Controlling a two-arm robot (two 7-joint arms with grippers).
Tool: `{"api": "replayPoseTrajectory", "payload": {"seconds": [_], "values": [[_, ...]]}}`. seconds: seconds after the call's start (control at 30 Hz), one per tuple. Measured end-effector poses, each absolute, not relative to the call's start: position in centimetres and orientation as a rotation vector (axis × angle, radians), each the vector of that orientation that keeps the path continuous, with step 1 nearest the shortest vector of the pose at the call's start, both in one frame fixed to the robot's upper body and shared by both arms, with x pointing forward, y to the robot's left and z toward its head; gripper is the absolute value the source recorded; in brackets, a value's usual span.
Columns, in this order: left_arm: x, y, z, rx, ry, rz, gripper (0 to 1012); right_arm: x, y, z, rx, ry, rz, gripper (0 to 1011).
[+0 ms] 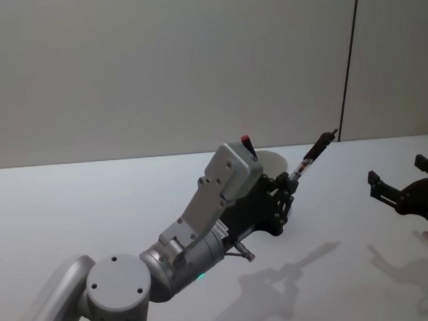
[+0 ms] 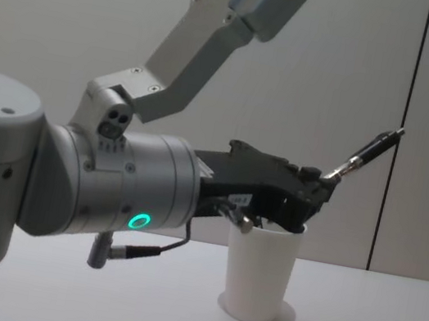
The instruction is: Place the pen into the pen holder.
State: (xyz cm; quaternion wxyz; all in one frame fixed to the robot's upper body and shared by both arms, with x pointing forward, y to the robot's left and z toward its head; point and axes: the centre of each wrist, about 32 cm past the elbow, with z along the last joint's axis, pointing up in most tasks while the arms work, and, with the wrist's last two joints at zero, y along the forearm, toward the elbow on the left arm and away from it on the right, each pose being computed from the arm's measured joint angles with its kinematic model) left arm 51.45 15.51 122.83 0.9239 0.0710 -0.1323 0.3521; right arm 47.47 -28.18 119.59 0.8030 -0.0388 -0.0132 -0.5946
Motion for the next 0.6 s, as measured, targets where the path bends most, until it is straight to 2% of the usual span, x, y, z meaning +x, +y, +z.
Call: {"api": "replayPoseTrajectory", "payload": {"seconds": [0.6], "values": [[51.41, 15.47, 122.80, 0.145, -0.270, 0.720, 139, 46.90, -29.10, 119.22, 0.030, 0.009, -1.184, 1002]]}}
